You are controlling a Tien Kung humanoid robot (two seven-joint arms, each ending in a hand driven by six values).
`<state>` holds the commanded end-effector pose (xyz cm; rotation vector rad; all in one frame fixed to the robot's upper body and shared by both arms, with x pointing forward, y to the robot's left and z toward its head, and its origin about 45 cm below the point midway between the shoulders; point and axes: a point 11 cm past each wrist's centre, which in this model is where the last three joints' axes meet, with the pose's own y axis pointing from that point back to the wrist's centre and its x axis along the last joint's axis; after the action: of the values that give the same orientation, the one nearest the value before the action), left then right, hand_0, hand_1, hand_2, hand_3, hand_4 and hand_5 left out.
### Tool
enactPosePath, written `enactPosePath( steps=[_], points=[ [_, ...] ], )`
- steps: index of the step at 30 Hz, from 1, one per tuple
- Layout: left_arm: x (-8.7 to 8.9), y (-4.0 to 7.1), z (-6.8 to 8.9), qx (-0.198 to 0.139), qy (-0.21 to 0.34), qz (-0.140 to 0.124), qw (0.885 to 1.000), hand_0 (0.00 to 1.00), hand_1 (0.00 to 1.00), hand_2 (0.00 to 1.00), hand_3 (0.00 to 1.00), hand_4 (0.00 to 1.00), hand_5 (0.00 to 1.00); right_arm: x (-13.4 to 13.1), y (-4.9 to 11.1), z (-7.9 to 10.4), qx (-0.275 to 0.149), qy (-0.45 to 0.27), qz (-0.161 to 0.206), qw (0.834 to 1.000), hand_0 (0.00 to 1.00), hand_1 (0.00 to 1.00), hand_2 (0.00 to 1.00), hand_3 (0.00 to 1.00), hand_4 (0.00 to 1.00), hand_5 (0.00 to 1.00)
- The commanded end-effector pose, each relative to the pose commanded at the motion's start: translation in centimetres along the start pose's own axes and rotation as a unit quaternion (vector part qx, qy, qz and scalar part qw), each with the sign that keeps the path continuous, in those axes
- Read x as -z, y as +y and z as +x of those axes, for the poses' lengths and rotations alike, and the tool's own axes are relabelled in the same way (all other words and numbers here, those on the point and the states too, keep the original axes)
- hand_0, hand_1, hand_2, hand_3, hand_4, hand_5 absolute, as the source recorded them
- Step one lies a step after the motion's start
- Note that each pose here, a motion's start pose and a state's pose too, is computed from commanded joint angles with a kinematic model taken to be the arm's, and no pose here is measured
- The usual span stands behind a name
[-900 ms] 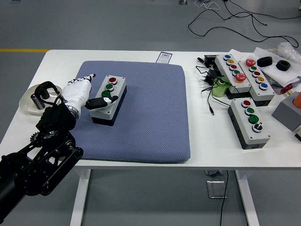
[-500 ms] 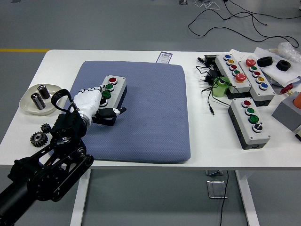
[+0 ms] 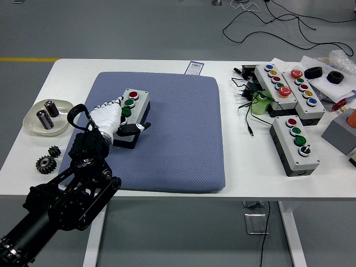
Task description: Pick up the button,place it on the desk,press the button,press the button
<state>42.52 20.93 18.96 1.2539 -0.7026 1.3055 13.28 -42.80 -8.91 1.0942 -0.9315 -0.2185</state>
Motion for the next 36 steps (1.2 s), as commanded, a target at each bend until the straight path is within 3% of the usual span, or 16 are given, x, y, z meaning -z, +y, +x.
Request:
enactPosePath(
  steps=[9,27,28,34,35,36],
  points=[
    [2.2,-2.1,0.7,0.003,-0.004,0.048,0.999,0.907,0.998,0.998,0.998,0.998,0.725,-0.2,0.0,0.0,0.000,0.002,-0.002,1.000,0.673,0.658,0.674,0.624,0.310,0.173],
    [1.8,-3.3,0.7,0.025,-0.053,0.055,0.997,0.874,0.998,0.998,0.998,0.998,0.688,-0.9,-0.1,0.0,0.002,0.000,-0.010,1.000,0.673,0.658,0.674,0.624,0.310,0.173],
    [1.8,-3.4,0.8,0.025,-0.054,0.056,0.997,0.808,0.963,0.998,0.998,0.930,0.496,-1.0,-0.1,0.0,0.002,0.000,-0.010,1.000,0.673,0.658,0.674,0.624,0.310,0.173],
    [2.0,-3.6,0.6,0.038,-0.067,0.060,0.995,0.808,0.963,0.998,0.998,0.930,0.496,-1.2,-0.1,0.0,0.002,0.000,-0.013,1.000,0.673,0.658,0.674,0.624,0.310,0.173],
    [2.0,-3.6,0.5,0.038,-0.068,0.060,0.995,0.685,0.876,0.985,0.998,0.748,0.268,-1.2,-0.1,0.0,0.003,-0.001,-0.014,1.000,0.673,0.658,0.674,0.624,0.310,0.173],
    [2.0,-3.6,0.5,0.039,-0.069,0.061,0.995,0.685,0.876,0.985,0.998,0.748,0.268,-1.2,-0.1,0.0,0.003,-0.002,-0.014,1.000,0.673,0.658,0.674,0.624,0.310,0.173]
  ],
)
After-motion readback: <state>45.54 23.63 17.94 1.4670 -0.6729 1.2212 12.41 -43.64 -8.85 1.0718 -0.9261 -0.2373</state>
